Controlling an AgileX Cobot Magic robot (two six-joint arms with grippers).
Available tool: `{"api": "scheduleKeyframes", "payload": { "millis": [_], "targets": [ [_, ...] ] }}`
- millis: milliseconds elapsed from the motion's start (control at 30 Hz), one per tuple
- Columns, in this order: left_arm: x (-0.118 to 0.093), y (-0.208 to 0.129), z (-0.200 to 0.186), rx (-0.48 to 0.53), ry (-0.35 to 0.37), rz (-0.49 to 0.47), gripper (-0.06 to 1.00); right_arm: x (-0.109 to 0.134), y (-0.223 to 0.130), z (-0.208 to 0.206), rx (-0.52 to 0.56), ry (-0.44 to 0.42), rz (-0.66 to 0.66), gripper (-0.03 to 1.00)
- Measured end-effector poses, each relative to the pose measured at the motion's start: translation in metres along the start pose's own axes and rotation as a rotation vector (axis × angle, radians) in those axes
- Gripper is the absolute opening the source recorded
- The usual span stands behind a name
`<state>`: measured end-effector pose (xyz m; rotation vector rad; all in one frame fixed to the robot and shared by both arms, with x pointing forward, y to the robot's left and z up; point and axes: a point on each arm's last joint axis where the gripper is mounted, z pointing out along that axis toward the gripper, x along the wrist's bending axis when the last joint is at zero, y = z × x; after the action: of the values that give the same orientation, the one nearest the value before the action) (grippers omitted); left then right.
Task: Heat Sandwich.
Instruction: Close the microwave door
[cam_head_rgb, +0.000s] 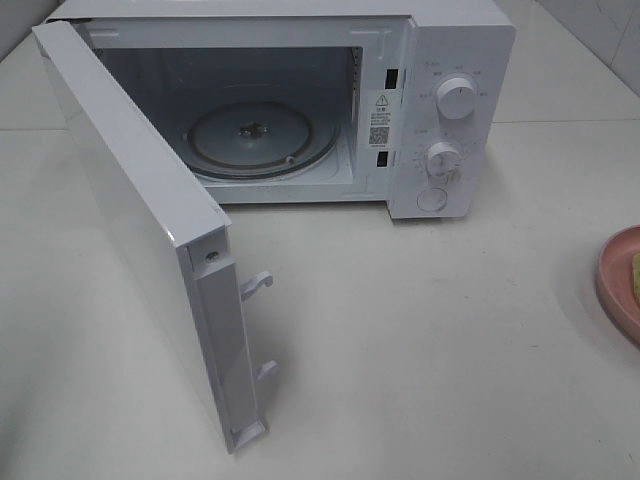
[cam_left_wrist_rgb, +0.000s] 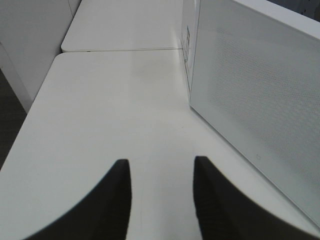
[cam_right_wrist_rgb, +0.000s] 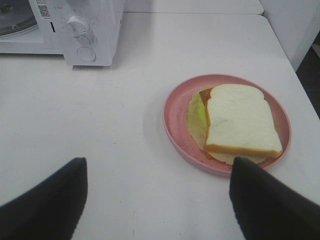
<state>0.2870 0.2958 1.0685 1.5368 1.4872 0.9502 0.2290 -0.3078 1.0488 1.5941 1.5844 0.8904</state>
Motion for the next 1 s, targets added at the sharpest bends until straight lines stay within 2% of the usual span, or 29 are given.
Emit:
{"api": "scheduleKeyframes", "payload": {
  "millis": [33,67,100,233,467,633,833,1000],
  "targets": [
    [0.0,-0.001,0.004,-0.002,-0.002,-0.006,0.33,0.0,0.0,0.0,0.0,0.0,0.0,0.76],
    [0.001,-0.003,0.014,-0.003,0.0,-0.018,0.21,0.0,0.0,0.0,0.0,0.0,0.0,0.76],
    [0.001,-0.003,0.014,-0.003,0.0,-0.018,0.21,0.0,0.0,0.0,0.0,0.0,0.0,0.76],
    [0.005,-0.009,0.035,-0.011,0.017,-0.027,0.0,0.0,0.0,0.0,0.0,0.0,0.0,0.76],
    [0.01,-0.013,0.057,-0.081,0.054,0.015,0.0,0.0,0.0,0.0,0.0,0.0,0.0,0.76],
    [0.016,-0.015,0.079,-0.194,0.109,0.042,0.0,0.0,0.0,0.0,0.0,0.0,0.0,0.75],
    [0.021,-0.017,0.101,-0.218,0.144,0.055,0.0,0.0,0.0,0.0,0.0,0.0,0.0,0.75],
    [0.022,-0.015,0.119,-0.228,0.14,0.096,0.0,0.0,0.0,0.0,0.0,0.0,0.0,0.75]
  ]
}}
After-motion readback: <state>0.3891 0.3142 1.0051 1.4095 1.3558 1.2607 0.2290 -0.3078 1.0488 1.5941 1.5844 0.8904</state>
